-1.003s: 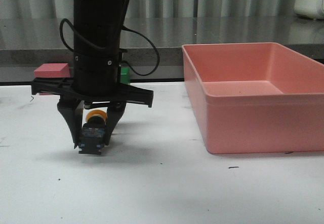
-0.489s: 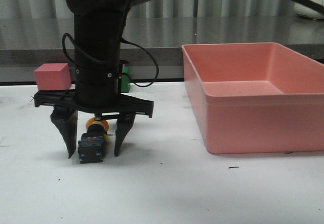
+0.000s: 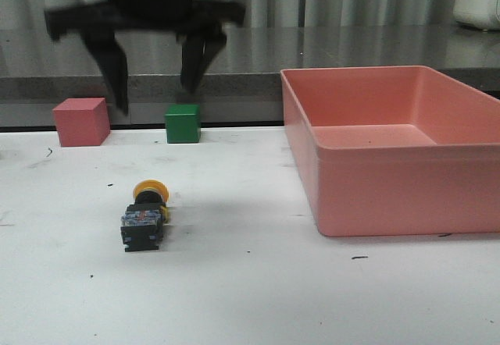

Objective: Place and stand button with both arms

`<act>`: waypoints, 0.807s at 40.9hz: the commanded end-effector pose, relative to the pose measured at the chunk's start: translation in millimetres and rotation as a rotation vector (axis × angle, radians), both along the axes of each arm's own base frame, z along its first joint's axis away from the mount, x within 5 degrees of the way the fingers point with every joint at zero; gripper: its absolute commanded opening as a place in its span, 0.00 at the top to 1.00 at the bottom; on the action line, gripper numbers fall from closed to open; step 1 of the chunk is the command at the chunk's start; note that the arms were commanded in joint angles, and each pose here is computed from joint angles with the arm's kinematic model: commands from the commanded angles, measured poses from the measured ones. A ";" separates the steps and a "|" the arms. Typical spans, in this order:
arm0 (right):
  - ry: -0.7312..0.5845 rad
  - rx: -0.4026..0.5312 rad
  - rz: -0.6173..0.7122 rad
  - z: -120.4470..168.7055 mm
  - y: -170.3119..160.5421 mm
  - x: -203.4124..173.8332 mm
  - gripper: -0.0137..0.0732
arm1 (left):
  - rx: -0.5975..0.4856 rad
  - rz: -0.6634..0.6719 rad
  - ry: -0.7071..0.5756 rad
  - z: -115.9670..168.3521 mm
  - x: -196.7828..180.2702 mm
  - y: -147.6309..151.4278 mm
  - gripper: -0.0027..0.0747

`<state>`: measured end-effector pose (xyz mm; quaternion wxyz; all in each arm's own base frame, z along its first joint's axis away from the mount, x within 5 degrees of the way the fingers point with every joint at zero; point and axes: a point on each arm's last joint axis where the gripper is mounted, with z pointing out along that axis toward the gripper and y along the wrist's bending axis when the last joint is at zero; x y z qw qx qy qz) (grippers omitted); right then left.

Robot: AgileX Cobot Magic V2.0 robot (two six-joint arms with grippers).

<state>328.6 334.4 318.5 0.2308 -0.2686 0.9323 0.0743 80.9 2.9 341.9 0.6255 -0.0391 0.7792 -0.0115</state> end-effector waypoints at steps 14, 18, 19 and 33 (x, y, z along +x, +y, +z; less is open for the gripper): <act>-0.345 0.137 0.216 131.9 -107.0 -103.5 0.21 | -0.008 -0.013 -0.089 14.4 2.9 -1.3 0.47; -0.382 0.167 0.221 132.1 -125.6 -121.3 0.21 | -0.008 -0.013 -0.089 14.4 2.9 -1.3 0.47; -0.390 0.177 0.222 131.5 -130.8 -126.6 0.21 | -0.008 -0.013 -0.089 14.4 2.9 -1.3 0.47; -0.498 0.301 0.229 115.4 -192.9 -188.8 0.21 | -0.008 -0.013 -0.089 14.4 2.9 -1.3 0.47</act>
